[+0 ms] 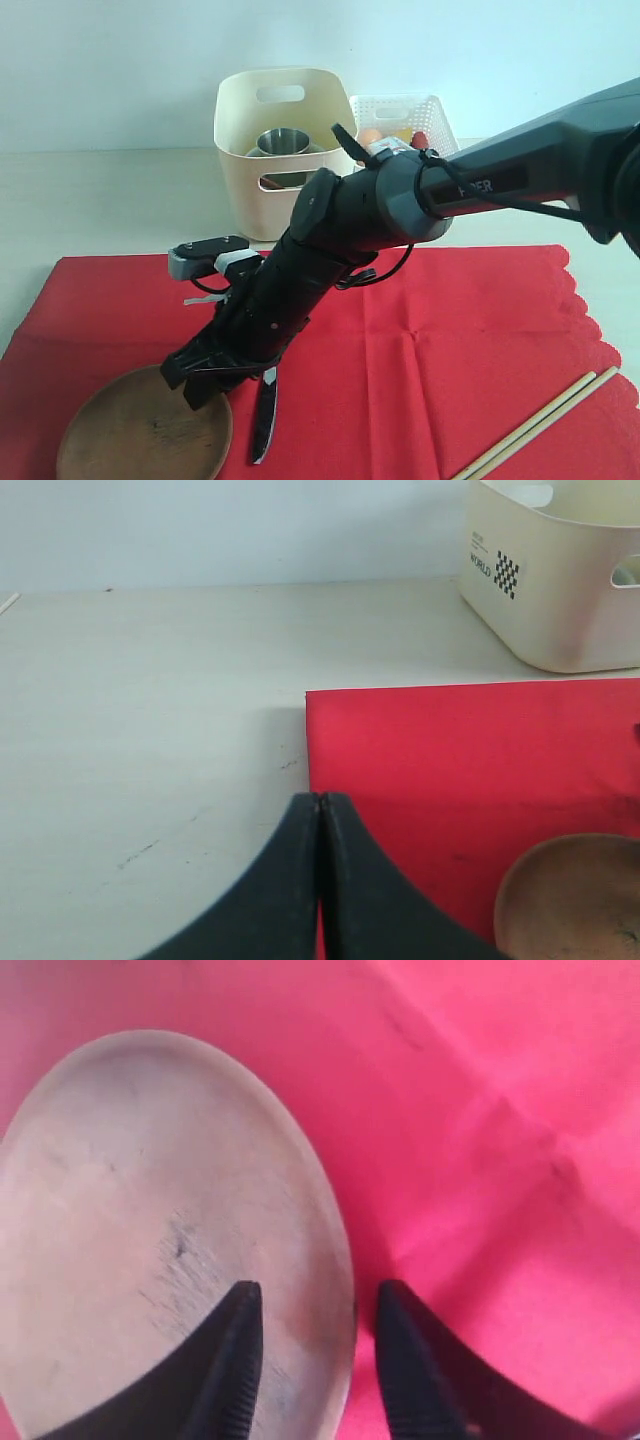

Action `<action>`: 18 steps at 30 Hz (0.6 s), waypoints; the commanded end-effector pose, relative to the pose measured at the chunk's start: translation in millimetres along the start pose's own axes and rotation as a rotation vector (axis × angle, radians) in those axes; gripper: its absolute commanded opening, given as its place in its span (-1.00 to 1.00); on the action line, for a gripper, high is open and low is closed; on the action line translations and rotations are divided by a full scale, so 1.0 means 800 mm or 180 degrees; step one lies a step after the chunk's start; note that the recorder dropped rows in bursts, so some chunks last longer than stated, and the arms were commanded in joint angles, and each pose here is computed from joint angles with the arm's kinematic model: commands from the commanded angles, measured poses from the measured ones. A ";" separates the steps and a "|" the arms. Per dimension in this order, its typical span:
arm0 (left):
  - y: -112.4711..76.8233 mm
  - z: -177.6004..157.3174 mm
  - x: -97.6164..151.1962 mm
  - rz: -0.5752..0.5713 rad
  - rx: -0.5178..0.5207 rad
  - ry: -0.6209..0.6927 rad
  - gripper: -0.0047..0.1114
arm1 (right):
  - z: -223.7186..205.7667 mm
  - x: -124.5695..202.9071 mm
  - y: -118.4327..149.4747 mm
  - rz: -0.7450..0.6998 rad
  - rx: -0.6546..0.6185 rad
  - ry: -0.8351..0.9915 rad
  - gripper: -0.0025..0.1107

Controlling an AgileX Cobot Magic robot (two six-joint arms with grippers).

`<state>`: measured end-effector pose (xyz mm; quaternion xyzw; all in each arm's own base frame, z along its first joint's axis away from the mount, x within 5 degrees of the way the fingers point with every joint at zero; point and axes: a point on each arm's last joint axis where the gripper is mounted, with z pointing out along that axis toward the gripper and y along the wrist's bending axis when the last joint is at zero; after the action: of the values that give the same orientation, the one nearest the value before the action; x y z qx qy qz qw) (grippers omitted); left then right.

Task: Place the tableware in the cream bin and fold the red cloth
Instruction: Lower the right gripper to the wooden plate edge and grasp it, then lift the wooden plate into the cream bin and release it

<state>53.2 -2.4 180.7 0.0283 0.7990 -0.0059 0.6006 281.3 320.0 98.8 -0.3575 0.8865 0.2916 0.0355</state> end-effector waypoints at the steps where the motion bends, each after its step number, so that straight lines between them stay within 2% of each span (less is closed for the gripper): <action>1: 0.000 0.000 0.000 -0.0029 0.0010 -0.0038 -0.92 | 0.012 0.011 -0.006 -0.0068 -0.0013 0.0216 -0.33; 4: 0.000 0.000 0.000 -0.0029 0.0010 -0.0038 -0.92 | 0.016 0.013 -0.009 -0.0049 -0.0012 0.0248 -0.52; 9: 0.000 0.000 0.000 -0.0029 0.0010 -0.0038 -0.92 | 0.017 0.011 -0.011 -0.0057 0.0039 0.0191 -0.96; 18: 0.000 0.000 0.000 -0.0029 0.0010 -0.0038 -0.92 | -0.030 -0.004 0.017 -0.0293 0.0021 -0.0049 -0.96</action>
<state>53.2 -2.4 180.7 0.0283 0.7990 -0.0059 0.6006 281.1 319.6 106.0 -0.3630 0.8832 0.2948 0.0363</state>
